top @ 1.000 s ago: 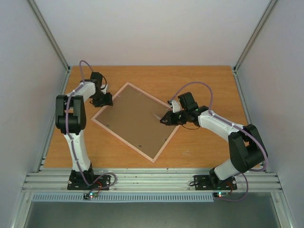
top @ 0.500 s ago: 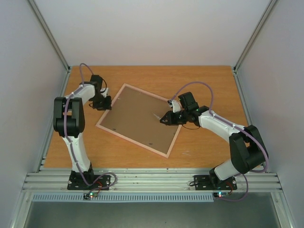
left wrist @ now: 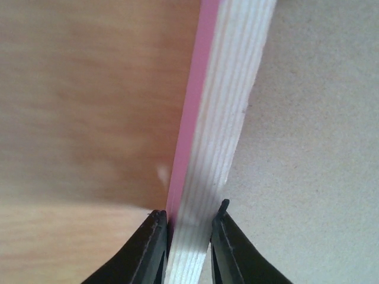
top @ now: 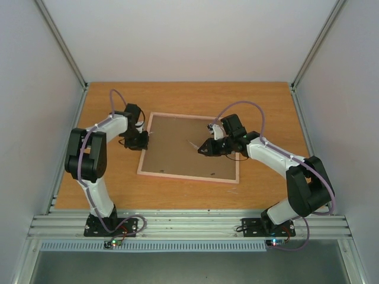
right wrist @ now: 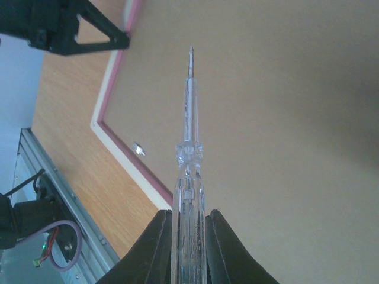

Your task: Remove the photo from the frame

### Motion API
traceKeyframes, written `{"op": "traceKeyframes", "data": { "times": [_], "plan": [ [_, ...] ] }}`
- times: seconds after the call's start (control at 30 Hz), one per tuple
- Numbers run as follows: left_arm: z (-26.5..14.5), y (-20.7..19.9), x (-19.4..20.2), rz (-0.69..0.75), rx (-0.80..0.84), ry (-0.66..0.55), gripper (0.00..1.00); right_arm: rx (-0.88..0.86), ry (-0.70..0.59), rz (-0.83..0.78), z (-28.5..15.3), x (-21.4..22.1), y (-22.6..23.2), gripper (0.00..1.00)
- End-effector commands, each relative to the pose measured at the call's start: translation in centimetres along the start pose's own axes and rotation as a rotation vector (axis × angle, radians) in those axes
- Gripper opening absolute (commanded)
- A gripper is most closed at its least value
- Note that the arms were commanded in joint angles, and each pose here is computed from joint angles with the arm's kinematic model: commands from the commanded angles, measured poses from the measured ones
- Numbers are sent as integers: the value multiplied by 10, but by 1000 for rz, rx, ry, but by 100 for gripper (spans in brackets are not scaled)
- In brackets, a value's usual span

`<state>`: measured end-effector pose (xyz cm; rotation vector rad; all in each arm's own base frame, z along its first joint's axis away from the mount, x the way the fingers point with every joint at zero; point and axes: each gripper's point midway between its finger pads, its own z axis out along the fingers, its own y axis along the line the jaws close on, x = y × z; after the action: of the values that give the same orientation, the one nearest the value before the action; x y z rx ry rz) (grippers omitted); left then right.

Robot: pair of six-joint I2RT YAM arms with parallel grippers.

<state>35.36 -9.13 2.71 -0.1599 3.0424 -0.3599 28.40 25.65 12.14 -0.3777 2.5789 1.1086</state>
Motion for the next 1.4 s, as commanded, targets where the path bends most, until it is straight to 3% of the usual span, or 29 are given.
{"op": "traceKeyframes", "data": {
  "times": [0.0, 0.67, 1.37],
  "plan": [
    [-9, -24, 17, -26, 39, -17, 16, -28, -21, -54, -3, -12, 20, 1],
    [-10, -60, 106, -2, 92, 13, 12, -72, 70, -99, 47, -22, 50, 1],
    [6, -54, 129, 1, 112, 67, 12, -88, 221, -52, 127, -11, 57, 1]
  ]
}}
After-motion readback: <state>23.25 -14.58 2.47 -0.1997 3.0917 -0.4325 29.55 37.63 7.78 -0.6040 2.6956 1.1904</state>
